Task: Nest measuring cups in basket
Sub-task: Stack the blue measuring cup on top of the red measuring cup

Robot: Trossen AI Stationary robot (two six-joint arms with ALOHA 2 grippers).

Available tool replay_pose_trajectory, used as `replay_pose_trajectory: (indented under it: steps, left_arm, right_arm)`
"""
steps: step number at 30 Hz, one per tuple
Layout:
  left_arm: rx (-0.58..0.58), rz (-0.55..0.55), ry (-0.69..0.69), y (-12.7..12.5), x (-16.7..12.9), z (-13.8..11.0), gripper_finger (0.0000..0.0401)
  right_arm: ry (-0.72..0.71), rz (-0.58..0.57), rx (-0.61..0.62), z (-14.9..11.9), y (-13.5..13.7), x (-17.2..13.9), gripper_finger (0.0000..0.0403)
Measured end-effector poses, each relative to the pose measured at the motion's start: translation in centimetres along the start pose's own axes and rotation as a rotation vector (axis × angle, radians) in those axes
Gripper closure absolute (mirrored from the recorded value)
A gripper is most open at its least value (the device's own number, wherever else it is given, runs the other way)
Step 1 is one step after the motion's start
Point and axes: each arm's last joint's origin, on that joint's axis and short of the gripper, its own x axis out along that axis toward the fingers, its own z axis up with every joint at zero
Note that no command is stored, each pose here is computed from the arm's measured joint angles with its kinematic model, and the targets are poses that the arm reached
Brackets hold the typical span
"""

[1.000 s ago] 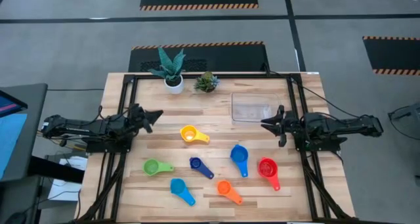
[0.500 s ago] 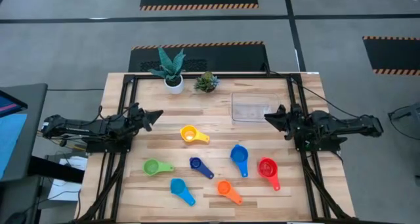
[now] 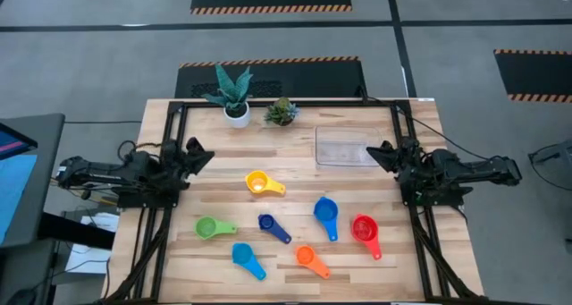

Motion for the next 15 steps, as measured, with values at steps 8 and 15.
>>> replay_pose_trajectory:
  steps: [8, 15]
  left_arm:
    - [0.113, -0.002, -0.067, -1.2, 0.8, 2.3, 0.0401]
    - [0.168, -0.013, -0.045, -2.7, 3.0, 4.2, 0.0401]
  right_arm:
    - [-0.059, 0.125, -0.039, 1.4, 2.0, 0.0, 0.0286]
    - [-0.137, 0.240, -0.174, 3.9, 4.8, 0.3, 0.0286]
